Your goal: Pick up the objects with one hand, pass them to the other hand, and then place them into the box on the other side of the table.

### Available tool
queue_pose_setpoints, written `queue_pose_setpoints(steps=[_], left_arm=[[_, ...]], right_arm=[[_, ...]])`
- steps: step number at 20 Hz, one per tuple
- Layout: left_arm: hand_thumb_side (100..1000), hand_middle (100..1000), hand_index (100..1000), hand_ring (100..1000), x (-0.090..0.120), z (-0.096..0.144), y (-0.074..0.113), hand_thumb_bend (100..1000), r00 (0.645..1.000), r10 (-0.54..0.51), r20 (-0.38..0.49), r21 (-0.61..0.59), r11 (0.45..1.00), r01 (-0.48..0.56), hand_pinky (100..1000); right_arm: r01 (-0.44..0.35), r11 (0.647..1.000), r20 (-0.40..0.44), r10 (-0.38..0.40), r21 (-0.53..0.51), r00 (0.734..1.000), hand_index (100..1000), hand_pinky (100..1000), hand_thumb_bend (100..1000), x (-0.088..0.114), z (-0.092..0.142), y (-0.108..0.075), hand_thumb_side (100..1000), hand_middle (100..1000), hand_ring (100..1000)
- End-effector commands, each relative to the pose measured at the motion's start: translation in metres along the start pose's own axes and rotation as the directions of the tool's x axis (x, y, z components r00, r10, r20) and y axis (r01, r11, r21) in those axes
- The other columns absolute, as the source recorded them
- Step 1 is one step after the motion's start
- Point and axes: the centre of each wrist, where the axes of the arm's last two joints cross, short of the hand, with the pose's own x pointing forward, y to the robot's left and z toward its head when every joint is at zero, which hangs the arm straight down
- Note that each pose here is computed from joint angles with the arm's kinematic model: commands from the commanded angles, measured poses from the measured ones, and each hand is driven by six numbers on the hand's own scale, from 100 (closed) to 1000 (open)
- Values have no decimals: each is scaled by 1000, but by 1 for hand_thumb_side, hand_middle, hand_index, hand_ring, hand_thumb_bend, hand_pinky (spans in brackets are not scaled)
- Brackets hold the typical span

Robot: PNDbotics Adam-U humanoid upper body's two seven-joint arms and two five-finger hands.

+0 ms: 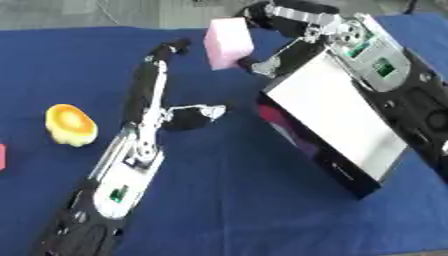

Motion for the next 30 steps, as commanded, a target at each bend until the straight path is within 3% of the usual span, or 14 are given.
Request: queue_pose_setpoints(steps=[1,15,30], left_arm=[[246,718,865,891,-1,-1,10,800,1000,-3,2,29,1000,3,830],[239,720,865,888,-45,16,34,747,989,-37,-140,94,994,50,828],[268,731,870,892,-59,25,45,738,980,-57,-191,119,990,81,833]], right_arm=[[-42,999,2,42,-35,999,677,968,100,7,10,-17,100,565,842],[-73,990,-111,60,-121,992,676,955,101,-3,52,-24,100,562,830],[-108,982,-296,59,-152,953,682,952,125,-34,88,-12,100,568,830]])
